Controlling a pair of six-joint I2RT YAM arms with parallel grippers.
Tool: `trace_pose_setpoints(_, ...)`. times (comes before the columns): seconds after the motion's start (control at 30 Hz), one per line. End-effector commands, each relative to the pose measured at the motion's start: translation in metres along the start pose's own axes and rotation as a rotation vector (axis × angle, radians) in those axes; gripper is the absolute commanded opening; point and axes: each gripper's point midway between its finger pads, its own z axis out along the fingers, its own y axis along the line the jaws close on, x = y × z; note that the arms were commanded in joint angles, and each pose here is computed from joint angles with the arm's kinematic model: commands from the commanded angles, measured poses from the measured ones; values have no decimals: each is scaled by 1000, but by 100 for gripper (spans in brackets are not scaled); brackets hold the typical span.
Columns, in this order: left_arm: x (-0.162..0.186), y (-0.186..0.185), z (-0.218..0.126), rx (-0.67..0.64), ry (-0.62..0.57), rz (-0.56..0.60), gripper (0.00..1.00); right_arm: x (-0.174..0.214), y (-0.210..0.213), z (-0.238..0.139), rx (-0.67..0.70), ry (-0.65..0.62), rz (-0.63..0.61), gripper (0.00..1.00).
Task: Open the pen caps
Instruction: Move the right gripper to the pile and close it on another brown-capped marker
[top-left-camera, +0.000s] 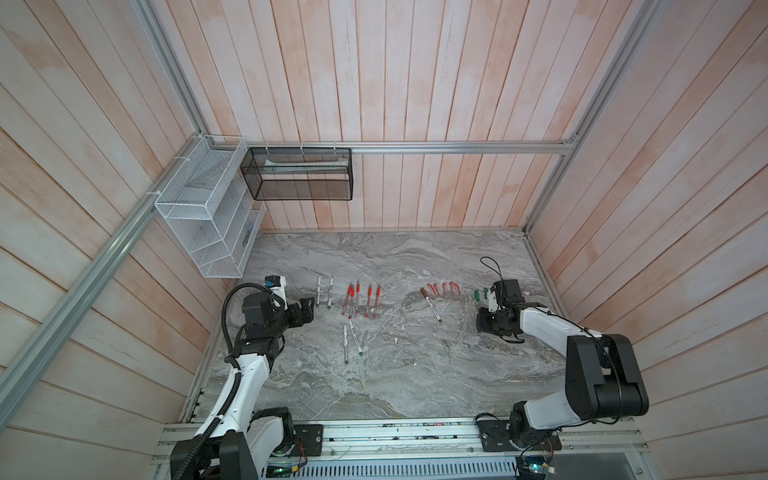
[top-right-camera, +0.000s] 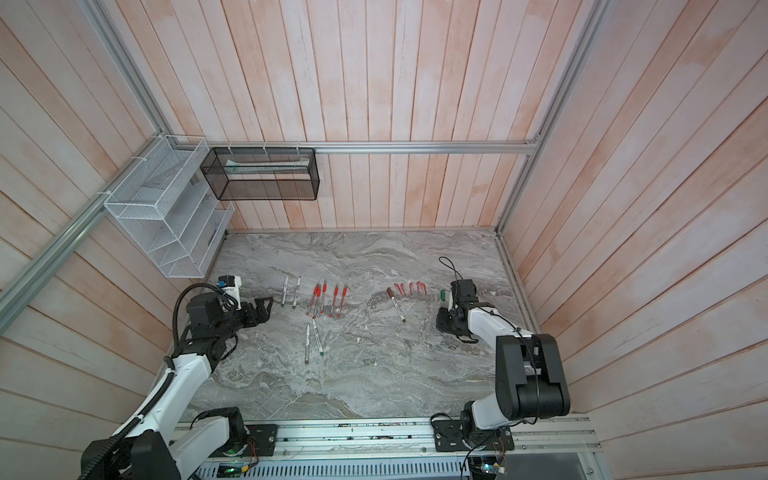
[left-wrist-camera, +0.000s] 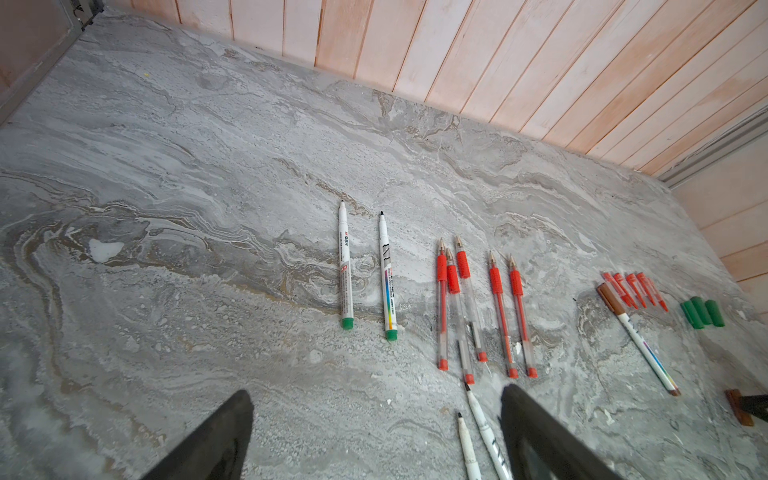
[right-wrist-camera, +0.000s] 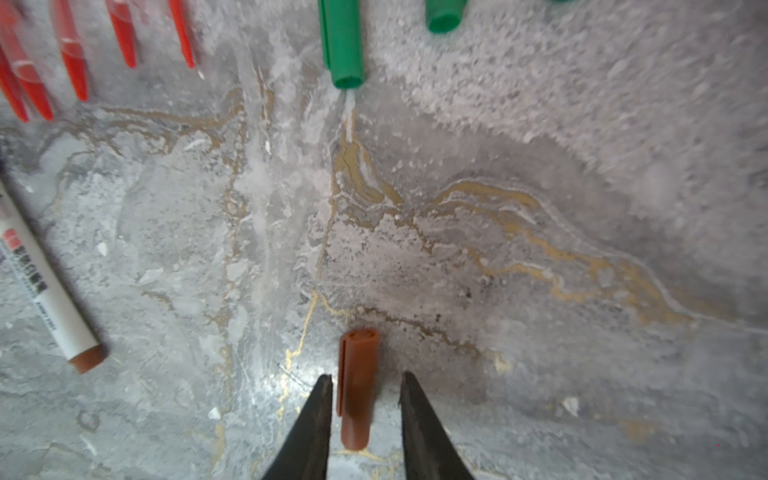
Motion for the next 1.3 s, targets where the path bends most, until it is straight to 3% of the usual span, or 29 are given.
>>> trace_pose_setpoints(0.0,-21,-4,-6,1,-51,36,94,-25,15,-25,-39,-68,-14,31)
trace_pose_setpoints(0.23,-23,-11,-6,23,-46,33,94,-48,65,-37,-116,-95,-109,31)
trace_pose_setpoints(0.6,-26,-10,-8,5,-55,50,94,-64,162,3,-160,18,-345,27)
trace_pose_setpoints(1.27,-28,-10,-11,13,-65,49,95,-63,198,60,-174,148,-410,24)
